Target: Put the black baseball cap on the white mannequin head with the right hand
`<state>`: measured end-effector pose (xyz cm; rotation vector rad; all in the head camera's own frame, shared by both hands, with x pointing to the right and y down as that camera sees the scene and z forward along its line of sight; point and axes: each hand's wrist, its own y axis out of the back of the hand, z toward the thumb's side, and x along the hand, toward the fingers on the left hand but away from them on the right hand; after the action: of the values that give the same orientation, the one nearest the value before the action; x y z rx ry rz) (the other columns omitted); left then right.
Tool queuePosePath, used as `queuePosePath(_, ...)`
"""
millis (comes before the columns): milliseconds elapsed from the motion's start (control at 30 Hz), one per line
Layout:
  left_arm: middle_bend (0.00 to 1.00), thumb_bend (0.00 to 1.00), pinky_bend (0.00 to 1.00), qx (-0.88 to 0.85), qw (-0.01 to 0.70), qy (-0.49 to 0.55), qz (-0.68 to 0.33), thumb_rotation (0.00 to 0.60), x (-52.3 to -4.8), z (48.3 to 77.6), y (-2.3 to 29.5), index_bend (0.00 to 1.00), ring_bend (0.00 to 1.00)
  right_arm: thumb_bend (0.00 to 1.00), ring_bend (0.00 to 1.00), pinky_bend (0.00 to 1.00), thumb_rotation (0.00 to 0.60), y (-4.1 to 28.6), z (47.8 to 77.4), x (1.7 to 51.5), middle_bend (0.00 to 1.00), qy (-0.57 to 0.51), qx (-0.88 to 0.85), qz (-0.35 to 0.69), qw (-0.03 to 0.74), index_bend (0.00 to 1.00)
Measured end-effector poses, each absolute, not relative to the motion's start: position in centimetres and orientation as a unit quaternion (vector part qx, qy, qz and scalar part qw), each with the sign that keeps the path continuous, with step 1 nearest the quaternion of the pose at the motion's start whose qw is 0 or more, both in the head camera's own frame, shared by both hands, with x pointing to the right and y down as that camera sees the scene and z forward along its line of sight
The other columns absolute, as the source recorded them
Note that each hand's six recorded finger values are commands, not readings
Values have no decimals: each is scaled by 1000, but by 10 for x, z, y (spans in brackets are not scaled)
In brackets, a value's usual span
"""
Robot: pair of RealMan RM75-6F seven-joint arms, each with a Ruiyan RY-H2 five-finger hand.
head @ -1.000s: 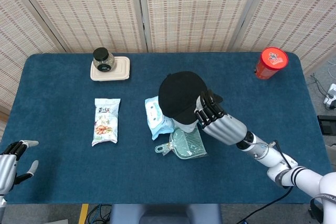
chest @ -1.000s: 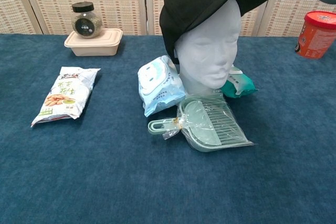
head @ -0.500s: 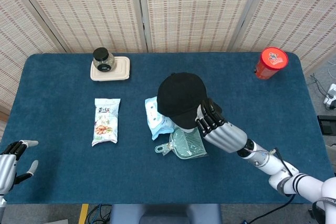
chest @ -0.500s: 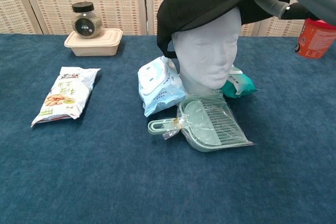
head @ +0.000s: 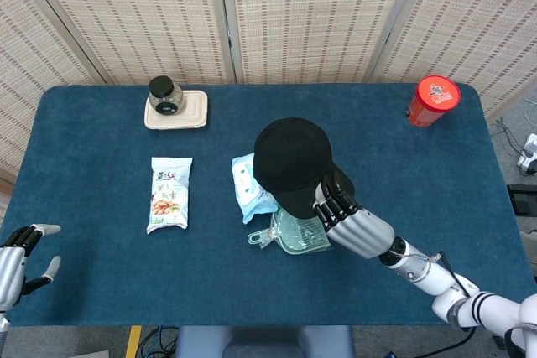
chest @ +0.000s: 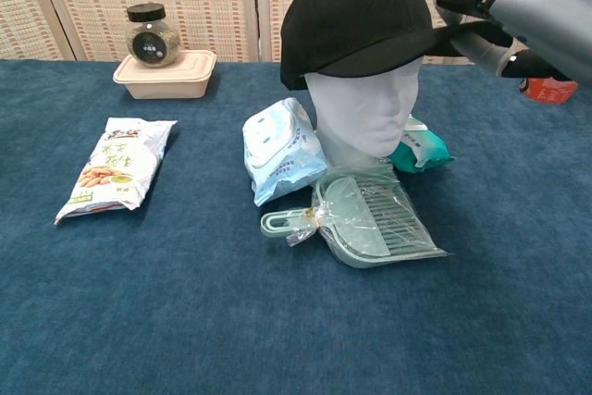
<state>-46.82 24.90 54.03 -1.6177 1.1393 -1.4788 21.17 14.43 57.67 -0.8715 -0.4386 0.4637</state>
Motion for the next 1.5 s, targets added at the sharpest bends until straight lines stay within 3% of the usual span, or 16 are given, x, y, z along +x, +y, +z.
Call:
queuePosePath(1100, 328, 328, 509, -619, 330, 437, -563, 600, -468, 538, 249, 305, 263, 475, 283, 233, 600, 181, 592, 188, 432, -220, -475, 229, 821, 804)
queuePosePath(1167, 328, 328, 509, -619, 330, 436, -563, 600, -468, 539, 249, 305, 263, 463, 283, 223, 600, 181, 592, 190, 427, -219, -475, 234, 819, 732)
queuePosePath(1333, 328, 328, 509, -620, 330, 434, -565, 600, -467, 540, 249, 305, 263, 418, 283, 195, 600, 179, 592, 195, 392, -217, -476, 251, 814, 376)
queuePosePath(1500, 328, 328, 509, -620, 330, 433, -566, 600, -467, 541, 249, 305, 263, 334, 264, 177, 600, 178, 591, 201, 367, -213, -476, 275, 808, 134)
